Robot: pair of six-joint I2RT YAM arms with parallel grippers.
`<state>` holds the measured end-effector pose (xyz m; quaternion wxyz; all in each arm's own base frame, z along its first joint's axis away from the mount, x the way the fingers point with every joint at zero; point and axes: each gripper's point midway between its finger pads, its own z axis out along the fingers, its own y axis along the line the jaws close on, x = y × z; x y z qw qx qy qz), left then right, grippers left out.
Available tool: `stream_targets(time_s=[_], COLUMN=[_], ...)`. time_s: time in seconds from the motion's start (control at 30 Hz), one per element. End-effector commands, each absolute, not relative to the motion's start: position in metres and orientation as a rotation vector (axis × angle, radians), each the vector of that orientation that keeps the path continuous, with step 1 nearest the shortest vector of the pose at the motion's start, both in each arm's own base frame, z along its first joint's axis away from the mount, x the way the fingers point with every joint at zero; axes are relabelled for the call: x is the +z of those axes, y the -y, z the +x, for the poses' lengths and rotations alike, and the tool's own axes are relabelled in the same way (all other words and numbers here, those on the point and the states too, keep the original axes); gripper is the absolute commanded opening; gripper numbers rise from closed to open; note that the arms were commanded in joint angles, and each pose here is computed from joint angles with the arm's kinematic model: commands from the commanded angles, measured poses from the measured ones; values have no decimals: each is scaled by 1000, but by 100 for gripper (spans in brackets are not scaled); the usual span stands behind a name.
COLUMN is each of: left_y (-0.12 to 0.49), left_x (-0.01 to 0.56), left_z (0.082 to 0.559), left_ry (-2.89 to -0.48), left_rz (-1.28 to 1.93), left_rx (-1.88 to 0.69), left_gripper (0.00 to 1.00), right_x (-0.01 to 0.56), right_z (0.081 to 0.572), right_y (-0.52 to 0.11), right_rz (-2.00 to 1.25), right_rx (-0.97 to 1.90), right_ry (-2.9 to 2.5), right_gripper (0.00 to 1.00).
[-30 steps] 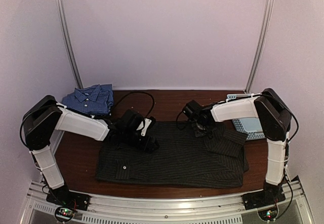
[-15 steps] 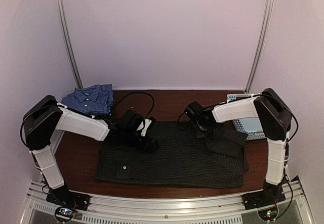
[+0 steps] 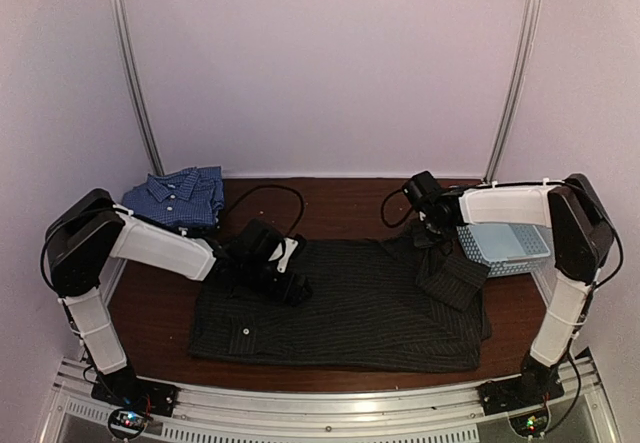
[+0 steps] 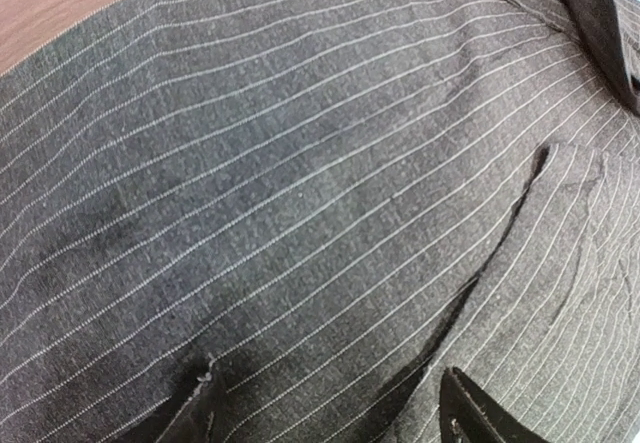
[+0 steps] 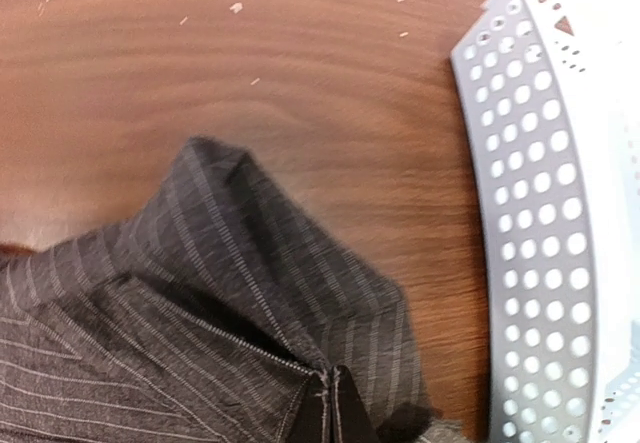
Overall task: Fold and stack the long sleeve shirts
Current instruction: Adjust the sleeve at the center of the board.
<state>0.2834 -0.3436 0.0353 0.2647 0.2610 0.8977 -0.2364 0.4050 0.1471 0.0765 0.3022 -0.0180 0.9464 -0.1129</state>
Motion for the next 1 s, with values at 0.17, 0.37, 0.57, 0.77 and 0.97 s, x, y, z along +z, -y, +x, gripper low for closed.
stream_targets(time_s=[0.17, 0.37, 0.57, 0.77, 0.97], left_y=[338, 335, 333, 337, 339], left_x=[31, 27, 22, 27, 35], left_z=[288, 286, 284, 288, 297], left_ry=[-2424, -2430, -2440, -2427, -2415], left_rz=[674, 673, 676, 678, 681], left_rx=[-639, -632, -624, -638, -639], left_gripper=[75, 75, 75, 75, 75], right_x=[93, 88, 83, 91, 96], right_z=[428, 437, 442, 439, 440], right_y=[-99, -84, -107, -138, -160], right_rz=[70, 107, -8, -158, -270], right_rx=[-257, -231, -108, -30, -57], right_ry=[-2495, -2512, -2538, -2517, -2505], right_gripper=[0, 0, 2, 23, 38])
